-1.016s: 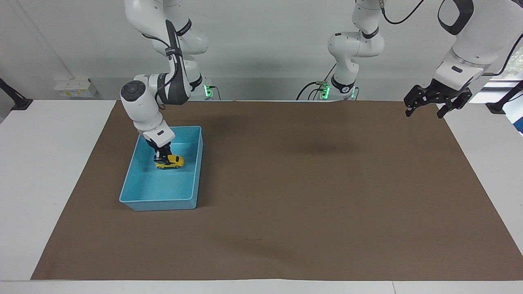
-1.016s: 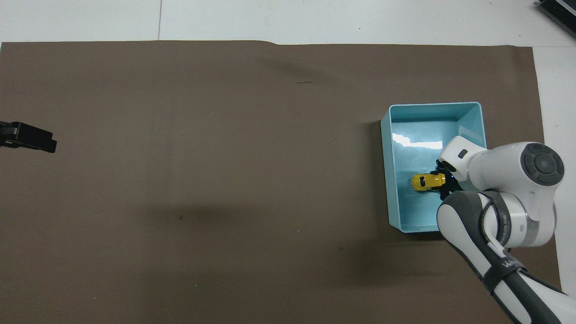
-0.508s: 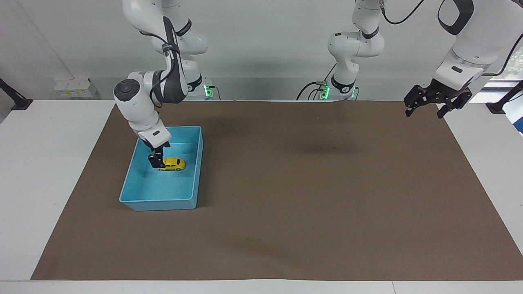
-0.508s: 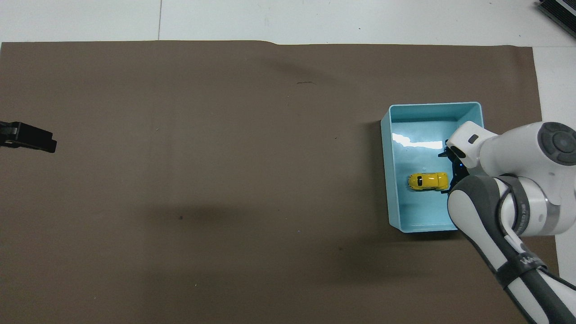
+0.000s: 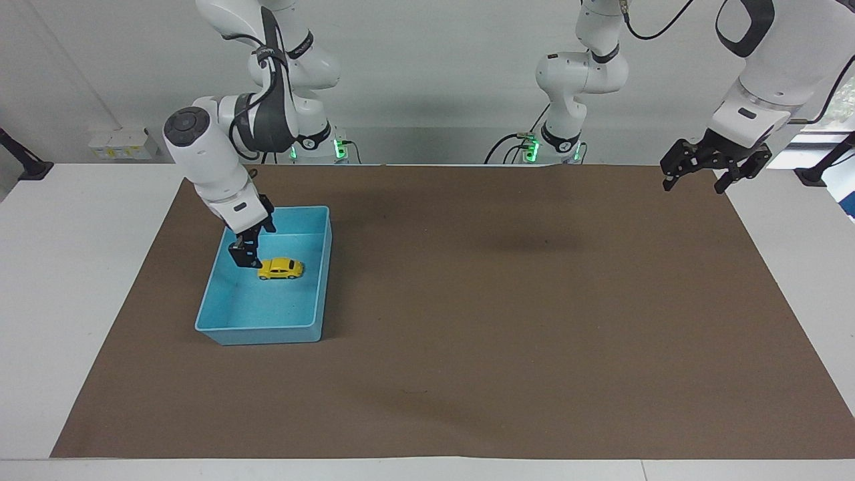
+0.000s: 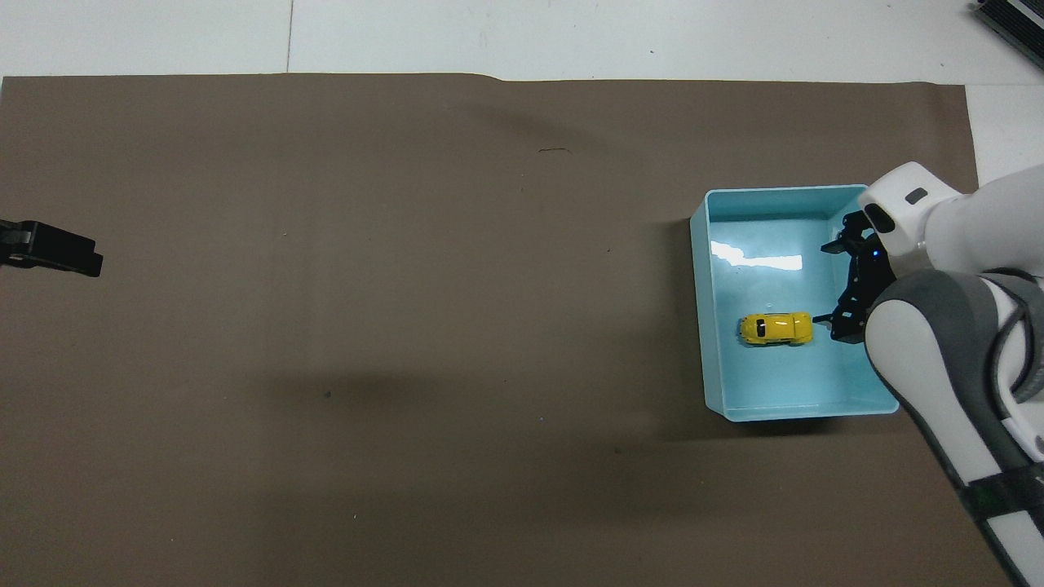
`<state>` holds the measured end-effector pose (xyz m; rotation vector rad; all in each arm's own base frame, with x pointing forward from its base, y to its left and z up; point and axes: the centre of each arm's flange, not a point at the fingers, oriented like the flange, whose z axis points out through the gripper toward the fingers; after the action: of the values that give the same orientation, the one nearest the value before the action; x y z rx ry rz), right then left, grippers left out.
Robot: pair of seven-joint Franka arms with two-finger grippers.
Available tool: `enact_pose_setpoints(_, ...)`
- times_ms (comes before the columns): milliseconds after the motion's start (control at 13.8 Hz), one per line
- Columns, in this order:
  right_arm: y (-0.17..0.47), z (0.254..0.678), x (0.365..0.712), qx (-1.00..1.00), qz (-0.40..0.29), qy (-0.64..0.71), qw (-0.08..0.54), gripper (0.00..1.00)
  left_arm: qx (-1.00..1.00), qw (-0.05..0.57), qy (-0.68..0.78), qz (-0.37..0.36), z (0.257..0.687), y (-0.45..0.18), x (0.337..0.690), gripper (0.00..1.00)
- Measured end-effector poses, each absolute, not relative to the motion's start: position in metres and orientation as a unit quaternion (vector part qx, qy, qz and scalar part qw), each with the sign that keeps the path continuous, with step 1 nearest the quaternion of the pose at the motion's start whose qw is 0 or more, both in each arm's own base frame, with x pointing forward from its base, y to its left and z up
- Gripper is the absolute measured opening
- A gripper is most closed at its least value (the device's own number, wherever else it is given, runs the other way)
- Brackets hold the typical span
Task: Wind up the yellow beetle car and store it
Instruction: 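Open the right gripper and lift it out of the bin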
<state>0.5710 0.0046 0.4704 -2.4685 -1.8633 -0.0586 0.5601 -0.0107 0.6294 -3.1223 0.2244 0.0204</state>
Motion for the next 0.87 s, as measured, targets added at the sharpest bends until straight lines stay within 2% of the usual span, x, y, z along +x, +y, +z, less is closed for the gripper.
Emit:
enact_pose_setpoints(435, 0.016, 0.531, 0.573, -0.878, -0.031, -0.477, 0.019, 1.0, -0.997, 0.006, 0.072, 0.007, 0.629, -0.011, 0.56, 1.0)
enact_pose_setpoints(871, 0.012, 0.575, 0.57, -0.891, -0.063, -0.45, 0.001, 1.0, -0.997, 0.006, 0.072, 0.007, 0.629, -0.011, 0.56, 1.0)
